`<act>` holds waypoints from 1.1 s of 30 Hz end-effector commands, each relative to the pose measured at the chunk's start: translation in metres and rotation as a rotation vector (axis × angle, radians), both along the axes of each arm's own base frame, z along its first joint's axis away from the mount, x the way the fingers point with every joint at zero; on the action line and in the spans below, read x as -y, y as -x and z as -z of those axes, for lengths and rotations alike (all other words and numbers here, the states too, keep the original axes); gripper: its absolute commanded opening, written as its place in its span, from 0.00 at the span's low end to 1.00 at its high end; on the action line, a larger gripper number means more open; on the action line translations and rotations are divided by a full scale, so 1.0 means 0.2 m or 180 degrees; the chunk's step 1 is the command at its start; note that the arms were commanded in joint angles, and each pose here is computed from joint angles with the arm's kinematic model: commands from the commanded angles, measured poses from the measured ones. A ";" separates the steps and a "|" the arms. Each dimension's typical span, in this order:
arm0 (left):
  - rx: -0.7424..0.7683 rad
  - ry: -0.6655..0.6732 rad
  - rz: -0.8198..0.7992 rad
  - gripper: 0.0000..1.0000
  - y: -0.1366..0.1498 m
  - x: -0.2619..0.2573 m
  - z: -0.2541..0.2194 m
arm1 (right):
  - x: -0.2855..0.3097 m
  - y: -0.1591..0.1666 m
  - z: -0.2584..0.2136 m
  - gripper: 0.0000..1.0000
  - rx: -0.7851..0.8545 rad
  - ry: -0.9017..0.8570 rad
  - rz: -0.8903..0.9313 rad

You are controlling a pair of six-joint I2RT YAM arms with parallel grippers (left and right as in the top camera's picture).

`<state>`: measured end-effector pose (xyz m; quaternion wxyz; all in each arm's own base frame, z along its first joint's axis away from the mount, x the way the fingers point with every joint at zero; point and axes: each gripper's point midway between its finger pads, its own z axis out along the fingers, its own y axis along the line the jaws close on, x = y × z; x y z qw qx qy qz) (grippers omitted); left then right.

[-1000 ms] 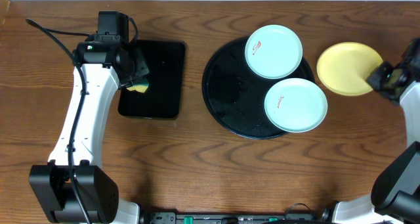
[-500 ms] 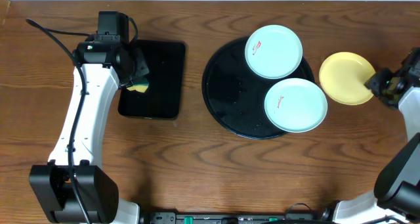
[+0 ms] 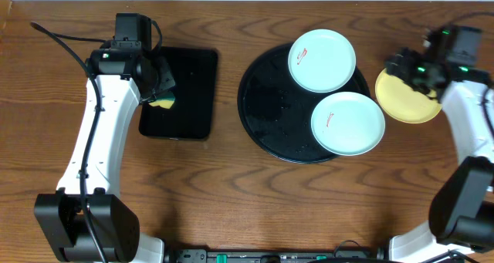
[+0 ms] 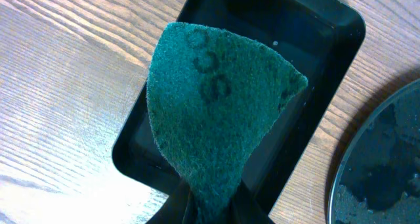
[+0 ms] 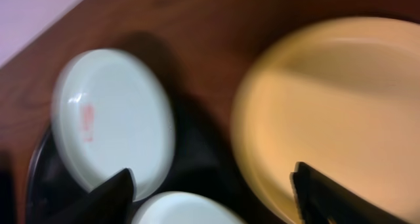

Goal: Clean dirty plates on tray and stack at the side
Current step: 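Reach the right gripper back and grip the rim of a pale green plate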

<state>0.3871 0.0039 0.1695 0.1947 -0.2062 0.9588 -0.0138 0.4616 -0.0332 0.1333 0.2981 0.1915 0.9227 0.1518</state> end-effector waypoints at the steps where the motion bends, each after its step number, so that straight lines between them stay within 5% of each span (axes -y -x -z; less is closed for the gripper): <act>1: -0.0038 -0.0021 0.0025 0.07 0.01 -0.01 0.02 | -0.16 -0.03 0.07 0.90 -0.0125 0.0223 -0.0128; 3: -0.0038 -0.0021 0.0025 0.08 0.01 -0.01 0.02 | -0.28 -0.04 0.15 0.99 -0.0315 0.0084 -0.0291; 9: -0.0039 -0.0022 0.0026 0.08 0.01 -0.01 0.02 | -0.38 -0.15 0.21 0.99 -0.0908 0.0142 -0.0673; 20: -0.0038 -0.0021 0.0025 0.08 0.01 -0.01 0.02 | -0.32 -0.35 0.25 0.97 -0.0645 0.0687 -0.0728; 26: -0.0039 -0.0021 0.0024 0.08 0.01 -0.01 0.02 | -0.40 -0.33 0.43 0.59 -0.0856 0.0679 -0.0836; 33: -0.0039 -0.0021 0.0025 0.08 0.01 -0.01 0.02 | -0.47 -0.29 0.48 0.41 -0.1003 0.0664 -0.0688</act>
